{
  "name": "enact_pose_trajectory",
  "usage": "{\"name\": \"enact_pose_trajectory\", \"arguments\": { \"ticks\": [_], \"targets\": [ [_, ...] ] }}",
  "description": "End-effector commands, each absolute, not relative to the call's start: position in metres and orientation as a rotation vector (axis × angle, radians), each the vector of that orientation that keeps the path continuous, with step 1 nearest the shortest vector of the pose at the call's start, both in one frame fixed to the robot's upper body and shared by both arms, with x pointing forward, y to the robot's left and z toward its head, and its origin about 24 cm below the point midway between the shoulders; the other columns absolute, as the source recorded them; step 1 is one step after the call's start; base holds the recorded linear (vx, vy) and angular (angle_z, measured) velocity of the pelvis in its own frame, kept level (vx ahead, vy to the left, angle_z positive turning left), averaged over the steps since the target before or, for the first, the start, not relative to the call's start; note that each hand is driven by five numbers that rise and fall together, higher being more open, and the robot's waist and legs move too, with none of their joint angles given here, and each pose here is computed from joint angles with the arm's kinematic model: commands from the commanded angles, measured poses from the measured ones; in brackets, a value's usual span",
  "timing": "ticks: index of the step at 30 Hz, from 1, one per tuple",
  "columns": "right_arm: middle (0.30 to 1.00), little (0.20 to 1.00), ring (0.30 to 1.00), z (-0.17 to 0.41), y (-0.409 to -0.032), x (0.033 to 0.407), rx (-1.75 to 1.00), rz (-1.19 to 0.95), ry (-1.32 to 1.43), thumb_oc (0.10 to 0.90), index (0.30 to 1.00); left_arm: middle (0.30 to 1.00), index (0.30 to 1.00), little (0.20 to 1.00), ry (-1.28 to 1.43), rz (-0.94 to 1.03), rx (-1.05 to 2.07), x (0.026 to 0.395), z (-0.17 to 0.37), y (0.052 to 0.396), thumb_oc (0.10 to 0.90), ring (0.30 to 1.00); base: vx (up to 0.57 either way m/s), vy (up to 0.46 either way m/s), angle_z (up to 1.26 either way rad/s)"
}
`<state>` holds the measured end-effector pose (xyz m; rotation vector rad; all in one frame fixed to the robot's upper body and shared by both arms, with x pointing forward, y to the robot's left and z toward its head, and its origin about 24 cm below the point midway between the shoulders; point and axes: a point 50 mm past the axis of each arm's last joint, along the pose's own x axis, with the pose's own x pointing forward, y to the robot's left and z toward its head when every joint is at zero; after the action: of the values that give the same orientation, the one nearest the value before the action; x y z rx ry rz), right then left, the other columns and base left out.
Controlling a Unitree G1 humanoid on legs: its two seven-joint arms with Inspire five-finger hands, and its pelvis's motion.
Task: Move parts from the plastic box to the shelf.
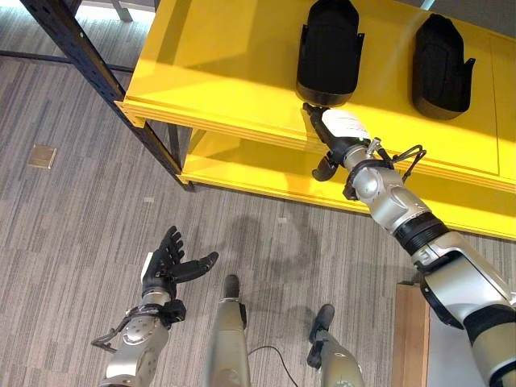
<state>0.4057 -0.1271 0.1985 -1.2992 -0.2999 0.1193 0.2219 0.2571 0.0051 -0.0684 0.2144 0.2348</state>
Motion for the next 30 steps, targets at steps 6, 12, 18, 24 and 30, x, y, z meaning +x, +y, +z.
{"name": "enact_pose_trajectory", "arguments": {
  "ticks": [6, 12, 18, 24, 30],
  "targets": [
    [1.000, 1.000, 1.000, 0.278, -0.113, 0.407, -1.299, -0.042, -0.553, 0.900, 1.000, 1.000, 1.000, 1.000, 0.026, 0.224, -0.047, 0.226, 0.037, 0.260, 0.900, 1.000, 0.00, 0.000, 0.00],
    [1.000, 1.000, 1.000, 0.281, -0.118, 0.407, -1.299, -0.060, -0.549, 0.900, 1.000, 1.000, 1.000, 1.000, 0.025, 0.224, -0.051, 0.225, 0.037, 0.260, 0.900, 1.000, 0.00, 0.000, 0.00],
    [1.000, 1.000, 1.000, 0.285, -0.120, 0.407, -1.302, -0.070, -0.557, 0.900, 1.000, 1.000, 1.000, 1.000, 0.023, 0.223, -0.052, 0.226, 0.037, 0.260, 0.900, 1.000, 0.00, 0.000, 0.00],
    [1.000, 1.000, 1.000, 0.288, -0.123, 0.407, -1.313, -0.081, -0.557, 0.900, 1.000, 1.000, 1.000, 1.000, 0.022, 0.226, -0.050, 0.225, 0.038, 0.261, 0.900, 1.000, 0.00, 0.000, 0.00],
    [1.000, 1.000, 1.000, 0.292, -0.124, 0.407, -1.319, -0.090, -0.561, 0.900, 1.000, 1.000, 1.000, 1.000, 0.019, 0.228, -0.052, 0.225, 0.038, 0.261, 0.900, 1.000, 0.00, 0.000, 0.00]
  ]
}}
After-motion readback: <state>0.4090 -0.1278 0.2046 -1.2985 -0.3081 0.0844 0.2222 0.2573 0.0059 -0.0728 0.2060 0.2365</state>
